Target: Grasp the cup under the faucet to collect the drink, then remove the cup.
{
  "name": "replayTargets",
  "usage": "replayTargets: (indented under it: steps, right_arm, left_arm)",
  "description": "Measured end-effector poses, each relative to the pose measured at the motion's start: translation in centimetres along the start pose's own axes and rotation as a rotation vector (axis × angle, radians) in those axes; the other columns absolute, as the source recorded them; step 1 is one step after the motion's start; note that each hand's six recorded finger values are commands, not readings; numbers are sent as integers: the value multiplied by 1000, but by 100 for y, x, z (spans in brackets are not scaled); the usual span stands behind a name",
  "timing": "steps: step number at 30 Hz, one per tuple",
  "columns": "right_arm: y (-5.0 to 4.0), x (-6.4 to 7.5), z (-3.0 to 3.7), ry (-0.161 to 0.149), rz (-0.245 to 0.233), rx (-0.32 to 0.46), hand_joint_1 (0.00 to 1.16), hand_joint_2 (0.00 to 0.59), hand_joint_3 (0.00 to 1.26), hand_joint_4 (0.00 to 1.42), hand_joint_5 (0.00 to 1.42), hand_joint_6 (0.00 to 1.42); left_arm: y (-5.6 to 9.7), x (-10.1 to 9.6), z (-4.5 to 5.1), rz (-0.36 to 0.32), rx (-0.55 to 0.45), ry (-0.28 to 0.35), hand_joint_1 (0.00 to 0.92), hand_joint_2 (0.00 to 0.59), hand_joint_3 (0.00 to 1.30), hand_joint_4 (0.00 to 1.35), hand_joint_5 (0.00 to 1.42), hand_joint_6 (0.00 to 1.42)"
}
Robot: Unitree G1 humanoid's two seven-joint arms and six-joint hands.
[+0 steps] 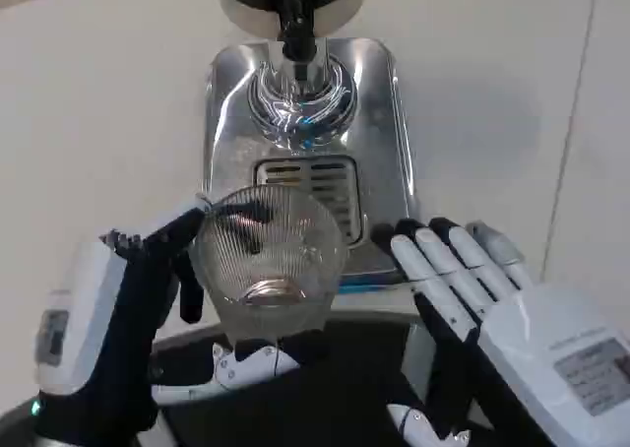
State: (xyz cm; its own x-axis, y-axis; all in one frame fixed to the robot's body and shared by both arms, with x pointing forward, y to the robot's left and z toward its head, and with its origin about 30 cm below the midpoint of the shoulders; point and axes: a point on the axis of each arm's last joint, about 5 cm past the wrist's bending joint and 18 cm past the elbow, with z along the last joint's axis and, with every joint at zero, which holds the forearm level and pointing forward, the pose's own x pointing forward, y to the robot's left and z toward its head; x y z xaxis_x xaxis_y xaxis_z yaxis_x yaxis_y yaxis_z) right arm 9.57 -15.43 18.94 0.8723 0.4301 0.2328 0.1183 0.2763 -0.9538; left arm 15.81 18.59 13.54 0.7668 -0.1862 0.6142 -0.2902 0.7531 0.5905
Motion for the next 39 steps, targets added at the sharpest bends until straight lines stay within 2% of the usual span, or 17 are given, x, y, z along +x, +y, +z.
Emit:
replayTargets:
  steps: [7,13,16,23,24,25,27,29,31,39]
  right_arm:
    - [24,-21,6,8,2,0,248,544,0,0,0,0]
    - [22,6,20,-7,-10,1,249,544,0,0,0,0]
    - [19,13,18,-4,-15,-1,249,545,0,0,0,0]
    - [21,42,7,32,-33,-2,249,545,0,0,0,0]
    - [20,48,4,48,-39,-1,252,555,0,0,0,0]
    - [18,49,4,52,-42,-1,253,556,0,0,0,0]
    - [13,51,10,79,-43,-2,258,559,0,0,0,0]
    - [9,52,21,111,-38,1,262,560,0,0,0,0]
    - [8,51,32,129,-28,8,266,561,0,0,0,0]
    - [-50,23,131,129,-25,6,280,562,0,0,0,0]
  left_arm:
    - [8,-8,-18,2,2,8,802,0,1158,1162,1231,1424]
    - [1,-18,-13,14,-30,25,802,0,1158,1162,1231,1424]
    - [-4,-32,-26,13,-30,40,802,0,1158,1162,1231,1424]
    - [-66,10,-96,26,-27,86,802,0,1158,1162,1231,1424]
    - [-108,50,-144,26,-9,107,802,0,1158,1162,1231,1424]
    - [-119,50,-156,26,-7,117,802,0,1158,1162,1231,1424]
    - [-166,90,-206,32,-2,134,802,0,1158,1162,1231,1424]
    - [-208,148,-268,39,19,146,802,0,1158,1162,1231,1424]
    - [-244,201,-325,51,25,163,802,0,1158,1162,1231,1424]
    - [-468,529,-526,72,42,194,802,0,1158,1162,1231,1424]
